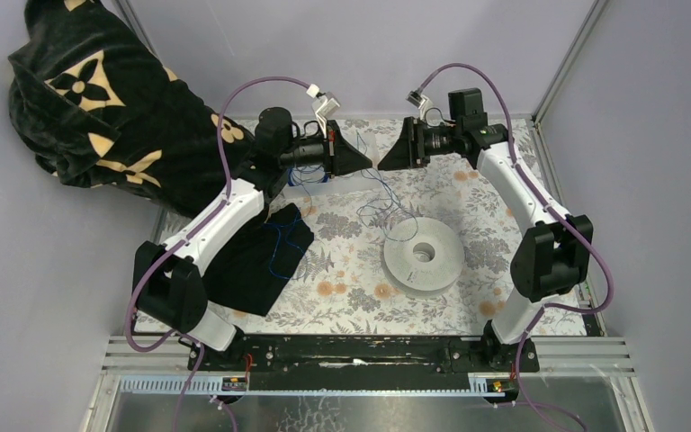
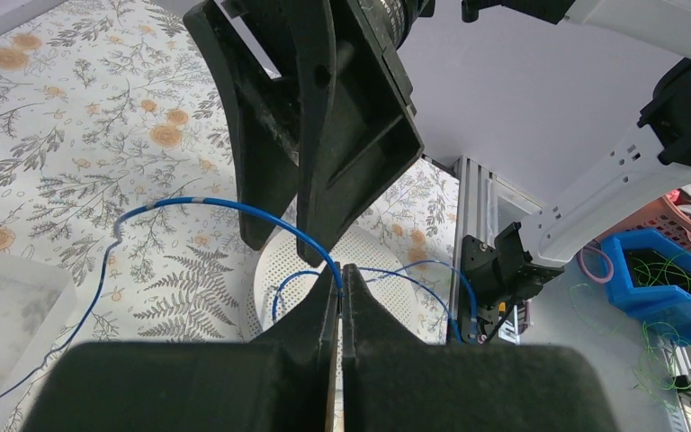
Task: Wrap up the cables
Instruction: Adjust the cable.
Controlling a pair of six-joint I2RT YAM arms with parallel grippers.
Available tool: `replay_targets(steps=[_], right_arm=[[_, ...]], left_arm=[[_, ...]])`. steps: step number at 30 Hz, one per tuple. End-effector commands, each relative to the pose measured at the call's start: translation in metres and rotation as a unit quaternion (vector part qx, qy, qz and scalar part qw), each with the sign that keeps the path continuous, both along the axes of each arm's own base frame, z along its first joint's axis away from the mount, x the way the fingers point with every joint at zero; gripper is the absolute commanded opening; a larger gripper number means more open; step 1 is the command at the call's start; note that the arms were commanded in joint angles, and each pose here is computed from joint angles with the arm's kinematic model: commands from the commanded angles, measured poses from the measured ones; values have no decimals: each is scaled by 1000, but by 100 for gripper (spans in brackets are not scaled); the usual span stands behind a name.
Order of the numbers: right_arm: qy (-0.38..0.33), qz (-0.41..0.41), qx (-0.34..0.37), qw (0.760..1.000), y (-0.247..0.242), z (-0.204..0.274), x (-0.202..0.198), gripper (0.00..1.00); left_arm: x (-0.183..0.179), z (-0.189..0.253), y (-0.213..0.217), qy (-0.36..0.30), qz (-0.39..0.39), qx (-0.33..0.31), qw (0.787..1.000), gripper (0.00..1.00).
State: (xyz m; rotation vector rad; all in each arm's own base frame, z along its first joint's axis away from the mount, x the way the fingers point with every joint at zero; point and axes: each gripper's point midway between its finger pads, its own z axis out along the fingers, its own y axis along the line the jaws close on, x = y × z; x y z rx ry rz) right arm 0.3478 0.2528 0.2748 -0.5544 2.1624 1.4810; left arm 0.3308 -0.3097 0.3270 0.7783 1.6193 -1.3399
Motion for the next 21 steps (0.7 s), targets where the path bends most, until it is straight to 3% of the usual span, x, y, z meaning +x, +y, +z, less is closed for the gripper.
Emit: replay_targets(steps=[1, 13, 16, 18, 21], right_arm=[[-38, 34, 33, 998, 14, 28, -15, 54], [-17, 58, 36, 998, 32, 18, -24, 30], [-19, 55, 28, 998, 31, 14, -23, 13], [-36, 31, 2, 999, 22, 13, -14, 3], [-48, -40, -25, 998, -12, 14, 16, 0]], left_arm=[[-4, 20, 2, -45, -9, -17, 999, 0], [-4, 17, 2, -47, -9, -13, 999, 0], [-4, 16, 3, -50, -6, -11, 999, 0], [-2, 16, 6, -51, 1, -7, 999, 0], [0, 20, 14, -55, 11, -8, 998, 0]])
